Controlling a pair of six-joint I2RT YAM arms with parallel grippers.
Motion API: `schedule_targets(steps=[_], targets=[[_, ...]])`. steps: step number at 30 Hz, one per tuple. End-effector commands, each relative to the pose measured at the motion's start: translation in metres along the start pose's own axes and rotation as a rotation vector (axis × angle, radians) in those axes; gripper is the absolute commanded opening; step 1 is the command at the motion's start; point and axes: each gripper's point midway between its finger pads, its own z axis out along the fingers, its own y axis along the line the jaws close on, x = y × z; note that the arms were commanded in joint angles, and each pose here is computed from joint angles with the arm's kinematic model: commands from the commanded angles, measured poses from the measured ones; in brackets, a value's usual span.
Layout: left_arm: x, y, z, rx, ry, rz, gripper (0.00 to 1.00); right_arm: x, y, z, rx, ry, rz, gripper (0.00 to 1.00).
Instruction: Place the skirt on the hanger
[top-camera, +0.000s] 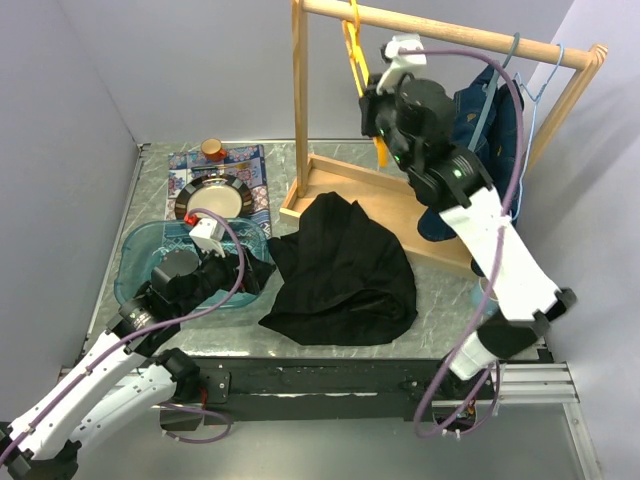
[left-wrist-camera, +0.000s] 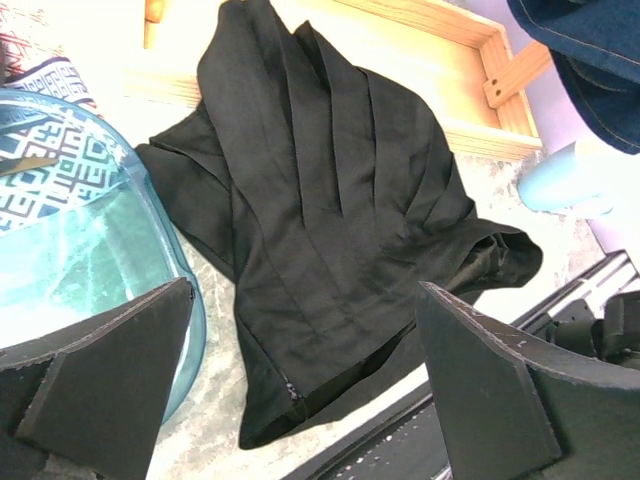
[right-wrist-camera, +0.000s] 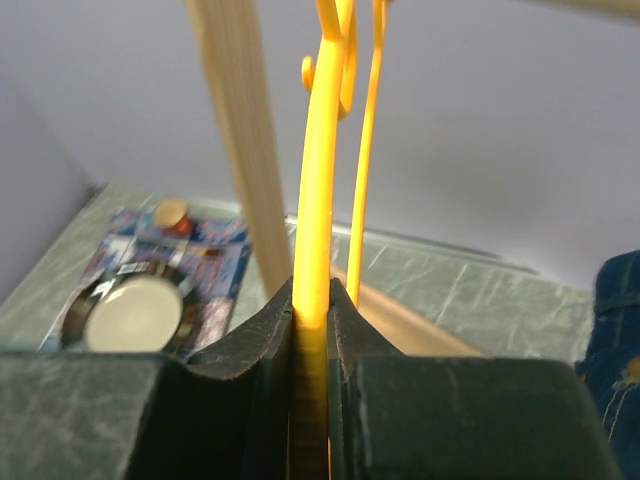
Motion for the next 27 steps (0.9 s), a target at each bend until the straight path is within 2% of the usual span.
schedule_targets(steps=[1,4,5,7,8,10,11,12,13,15,16,22,27], targets=[[-0.014,0.001,-0.001,-0.005,-0.057,0.055,0.97,-0.006,0.020,-0.048,-0.230,-0.037,0.017,0.00],[-0.026,-0.005,-0.003,0.028,-0.086,0.156,0.97,0.027,0.018,-0.077,-0.337,0.021,-0.047,0.00],[-0.033,-0.010,-0.004,0.054,-0.111,0.189,0.97,0.026,0.015,-0.096,-0.380,0.011,-0.054,0.00],[-0.041,-0.018,-0.008,0.104,-0.137,0.301,0.97,0.064,0.004,-0.105,-0.413,0.098,-0.085,0.00],[-0.047,-0.023,-0.010,0.130,-0.163,0.342,0.97,0.065,0.013,-0.130,-0.531,0.091,-0.109,0.00],[-0.050,-0.036,-0.015,0.210,-0.187,0.458,0.97,0.102,0.001,-0.144,-0.558,0.164,-0.179,0.00],[-0.052,-0.040,-0.017,0.234,-0.201,0.492,0.97,0.108,0.008,-0.166,-0.649,0.161,-0.206,0.00],[-0.056,-0.047,-0.022,0.270,-0.229,0.512,0.97,0.133,0.005,-0.173,-0.694,0.195,-0.297,0.00],[-0.057,-0.052,-0.025,0.307,-0.242,0.584,0.97,0.151,0.005,-0.188,-0.743,0.236,-0.322,0.00],[-0.061,-0.062,-0.030,0.355,-0.262,0.621,0.97,0.175,0.006,-0.213,-0.847,0.235,-0.410,0.00],[-0.061,-0.065,-0.031,0.373,-0.262,0.652,0.97,0.191,0.006,-0.228,-0.894,0.278,-0.422,0.00],[-0.030,-0.089,-0.023,0.594,-0.143,0.767,0.97,0.227,0.016,-0.278,-1.128,0.283,-0.480,0.00],[0.011,-0.113,-0.024,0.853,0.024,0.705,0.98,0.231,0.023,-0.288,-1.215,0.303,-0.455,0.00]])
